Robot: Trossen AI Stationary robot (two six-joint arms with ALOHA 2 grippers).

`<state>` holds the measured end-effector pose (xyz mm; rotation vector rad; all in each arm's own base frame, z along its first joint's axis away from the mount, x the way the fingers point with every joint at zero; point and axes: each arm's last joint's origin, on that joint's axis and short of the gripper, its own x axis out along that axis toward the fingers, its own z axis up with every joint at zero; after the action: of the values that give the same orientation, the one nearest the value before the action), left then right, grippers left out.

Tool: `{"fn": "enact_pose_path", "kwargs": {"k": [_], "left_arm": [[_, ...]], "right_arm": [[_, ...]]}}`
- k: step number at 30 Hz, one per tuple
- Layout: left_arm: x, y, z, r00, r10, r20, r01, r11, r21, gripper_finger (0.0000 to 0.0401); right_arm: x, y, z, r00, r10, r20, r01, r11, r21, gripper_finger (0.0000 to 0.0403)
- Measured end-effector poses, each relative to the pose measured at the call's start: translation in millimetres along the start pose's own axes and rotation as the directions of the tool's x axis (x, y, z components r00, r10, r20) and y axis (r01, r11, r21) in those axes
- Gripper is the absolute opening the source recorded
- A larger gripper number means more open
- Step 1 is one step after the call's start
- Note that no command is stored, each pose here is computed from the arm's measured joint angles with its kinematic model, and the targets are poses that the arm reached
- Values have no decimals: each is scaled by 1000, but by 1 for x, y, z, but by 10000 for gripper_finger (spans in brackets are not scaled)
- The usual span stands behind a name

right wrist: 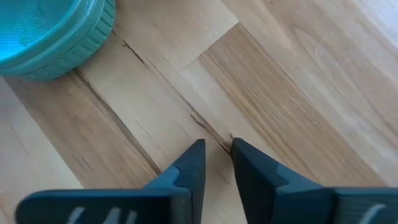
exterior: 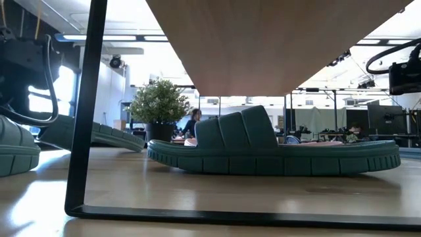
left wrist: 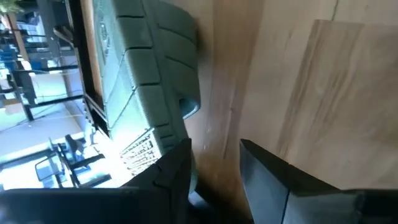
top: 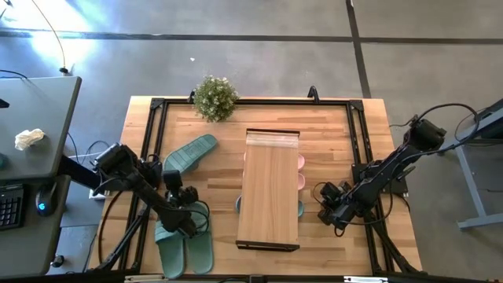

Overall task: Pick and place slides into the shelf
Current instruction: Put the top green slipper under the shelf

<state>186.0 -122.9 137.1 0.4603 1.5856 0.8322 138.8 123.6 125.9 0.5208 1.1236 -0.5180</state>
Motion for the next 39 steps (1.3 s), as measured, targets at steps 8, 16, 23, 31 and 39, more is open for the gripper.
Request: {"fn": "enact_pose_path", "kwargs": {"k": [8, 16, 23, 31, 39], "left_arm": [[0, 6, -3, 998, 60, -24, -59, 997, 39, 122], [8, 6, -8, 996, 82, -40, -80, 996, 43, 122], [27, 6, -19, 991, 108, -81, -107, 994, 14, 122], [36, 3, -23, 993, 96, -74, -97, 995, -10, 122], [34, 3, -21, 994, 95, -52, -95, 995, -2, 20]], "right_arm": [[0, -1, 0, 1000, -12, 10, 13, 999, -52, 92], [0, -2, 0, 1000, -18, 13, 19, 995, -97, 92], [0, -2, 0, 1000, -19, 16, 21, 994, -103, 92], [0, -2, 1, 999, -23, 36, 26, 995, -100, 92], [1, -3, 3, 994, -32, 105, 42, 995, -95, 92]]}}
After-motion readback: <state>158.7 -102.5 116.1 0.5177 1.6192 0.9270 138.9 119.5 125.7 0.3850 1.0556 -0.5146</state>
